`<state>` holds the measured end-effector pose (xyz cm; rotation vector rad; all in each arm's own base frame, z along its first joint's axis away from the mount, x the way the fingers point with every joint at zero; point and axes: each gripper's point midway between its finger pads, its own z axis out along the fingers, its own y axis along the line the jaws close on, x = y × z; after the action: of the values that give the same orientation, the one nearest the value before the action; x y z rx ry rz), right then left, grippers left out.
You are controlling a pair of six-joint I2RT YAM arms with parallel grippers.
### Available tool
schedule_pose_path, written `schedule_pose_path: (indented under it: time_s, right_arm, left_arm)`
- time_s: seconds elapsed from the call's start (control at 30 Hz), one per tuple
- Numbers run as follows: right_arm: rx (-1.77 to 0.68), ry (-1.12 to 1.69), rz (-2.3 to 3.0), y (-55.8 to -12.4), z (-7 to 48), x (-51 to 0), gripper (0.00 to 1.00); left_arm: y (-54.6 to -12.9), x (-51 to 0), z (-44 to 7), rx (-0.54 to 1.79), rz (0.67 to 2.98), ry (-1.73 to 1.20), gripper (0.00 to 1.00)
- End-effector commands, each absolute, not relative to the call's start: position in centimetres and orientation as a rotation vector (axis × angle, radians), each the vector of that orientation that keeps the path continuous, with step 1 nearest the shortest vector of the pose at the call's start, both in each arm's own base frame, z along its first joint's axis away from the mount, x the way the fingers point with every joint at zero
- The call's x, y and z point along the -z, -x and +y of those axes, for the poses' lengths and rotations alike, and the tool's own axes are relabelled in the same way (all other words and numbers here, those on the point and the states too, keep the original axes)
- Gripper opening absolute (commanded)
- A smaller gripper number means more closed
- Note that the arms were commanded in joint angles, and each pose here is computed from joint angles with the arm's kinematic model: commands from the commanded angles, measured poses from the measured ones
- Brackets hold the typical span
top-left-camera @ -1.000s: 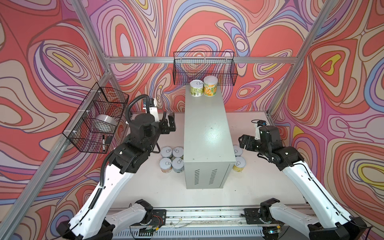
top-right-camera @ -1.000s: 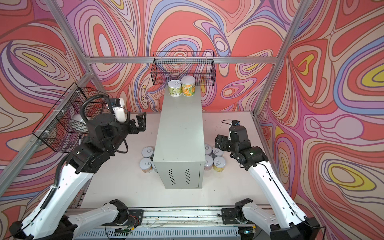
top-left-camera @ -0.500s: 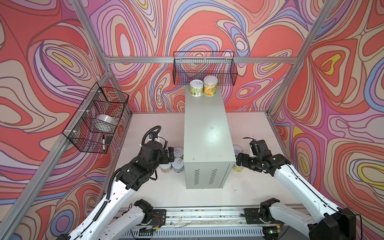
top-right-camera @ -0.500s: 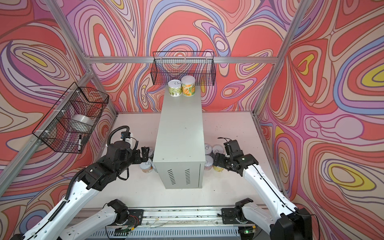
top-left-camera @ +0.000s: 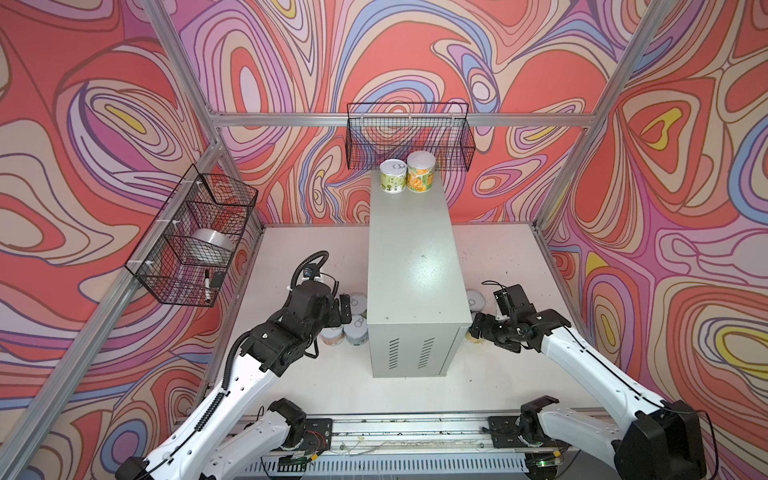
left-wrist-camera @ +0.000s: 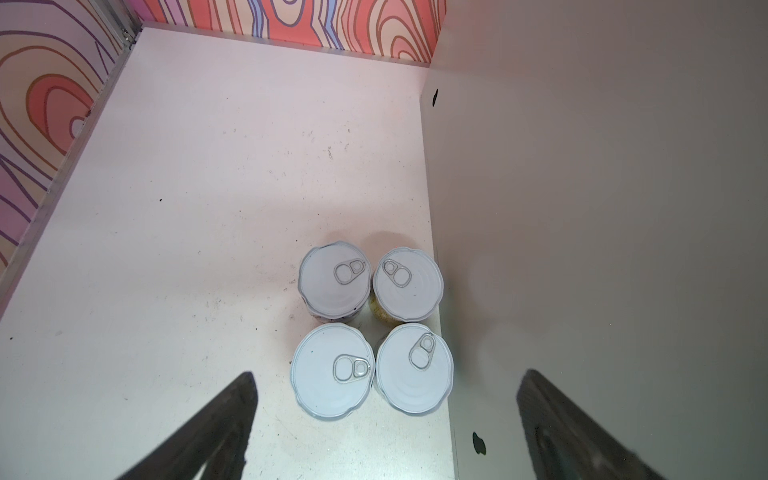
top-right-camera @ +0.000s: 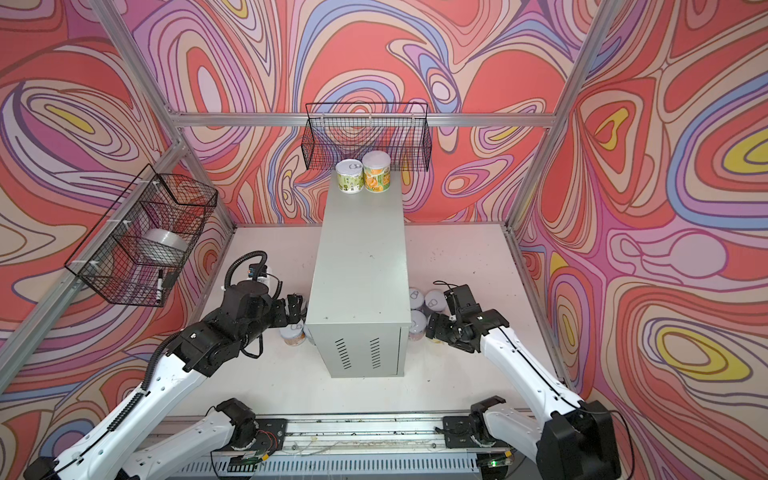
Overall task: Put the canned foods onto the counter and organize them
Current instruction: 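Lower the right gripper onto a yellow-labelled can while the left gripper descends over its cans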
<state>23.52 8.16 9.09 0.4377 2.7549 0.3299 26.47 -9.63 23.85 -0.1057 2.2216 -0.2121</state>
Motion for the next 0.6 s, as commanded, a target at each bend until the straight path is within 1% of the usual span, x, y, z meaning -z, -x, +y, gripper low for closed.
schedule_pose_path:
  time_s: [0.0, 0.1, 0.57]
  right_arm:
    - [-0.292, -0.458, 2.757, -23.9, 7.7, -8.3, 0.92]
    - [-0.301, -0.445, 2.757, -24.1, 8.0, -8.2, 0.9]
    - [-0.253, -0.469, 2.765, -25.0, 7.7, -6.3, 0.87]
  left_arm:
    - [-26.8, -24.4, -9.7, 0.223, 2.195, 0.123, 0.98]
    - [-27.0, -24.2, -9.9, 0.221, 2.197, 0.115, 0.97]
    - [-27.9, -23.8, -10.4, 0.21, 2.198, 0.084, 0.97]
